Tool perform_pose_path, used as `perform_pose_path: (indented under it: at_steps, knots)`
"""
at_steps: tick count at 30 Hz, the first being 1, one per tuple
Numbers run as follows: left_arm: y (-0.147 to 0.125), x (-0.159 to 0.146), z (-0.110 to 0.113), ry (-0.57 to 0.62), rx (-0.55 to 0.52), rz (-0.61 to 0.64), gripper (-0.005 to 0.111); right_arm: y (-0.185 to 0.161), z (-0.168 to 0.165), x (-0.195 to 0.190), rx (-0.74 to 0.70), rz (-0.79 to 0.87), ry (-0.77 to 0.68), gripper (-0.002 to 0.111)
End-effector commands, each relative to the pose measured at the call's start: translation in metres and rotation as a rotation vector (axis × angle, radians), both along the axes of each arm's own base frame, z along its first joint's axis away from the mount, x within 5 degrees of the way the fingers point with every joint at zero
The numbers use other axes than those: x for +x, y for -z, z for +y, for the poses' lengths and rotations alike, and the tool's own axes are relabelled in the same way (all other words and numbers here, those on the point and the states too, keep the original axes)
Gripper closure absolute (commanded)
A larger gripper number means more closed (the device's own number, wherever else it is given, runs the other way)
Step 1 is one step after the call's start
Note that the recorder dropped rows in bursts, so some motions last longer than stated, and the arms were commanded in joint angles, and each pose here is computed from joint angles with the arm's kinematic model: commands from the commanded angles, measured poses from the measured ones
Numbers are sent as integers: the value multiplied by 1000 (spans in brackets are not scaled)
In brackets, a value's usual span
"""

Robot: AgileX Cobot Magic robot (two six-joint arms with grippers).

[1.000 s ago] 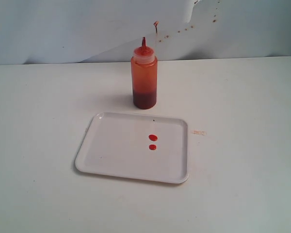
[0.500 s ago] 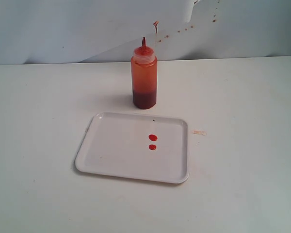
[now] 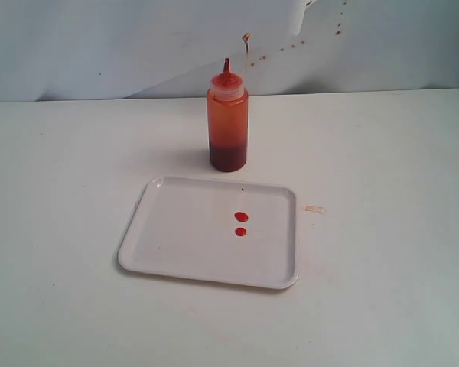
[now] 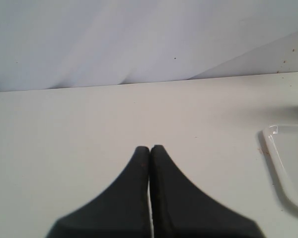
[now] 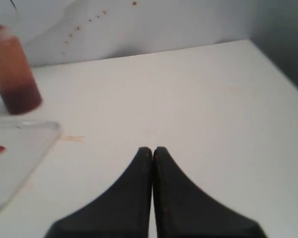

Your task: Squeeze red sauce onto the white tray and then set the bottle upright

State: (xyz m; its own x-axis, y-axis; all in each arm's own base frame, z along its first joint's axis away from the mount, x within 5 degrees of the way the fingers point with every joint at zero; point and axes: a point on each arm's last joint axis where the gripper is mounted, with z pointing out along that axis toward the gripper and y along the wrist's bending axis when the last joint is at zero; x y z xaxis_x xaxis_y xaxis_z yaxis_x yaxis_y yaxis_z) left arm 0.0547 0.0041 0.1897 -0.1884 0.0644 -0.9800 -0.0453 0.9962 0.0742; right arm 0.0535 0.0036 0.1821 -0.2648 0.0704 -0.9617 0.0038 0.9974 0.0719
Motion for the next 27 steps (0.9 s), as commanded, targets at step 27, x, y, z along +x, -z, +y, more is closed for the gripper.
perform_pose_path:
  at_steps: [27]
  knots:
    - [1,0,0,4,0,-7,107,-2,-9,0,-272,-19,33,108]
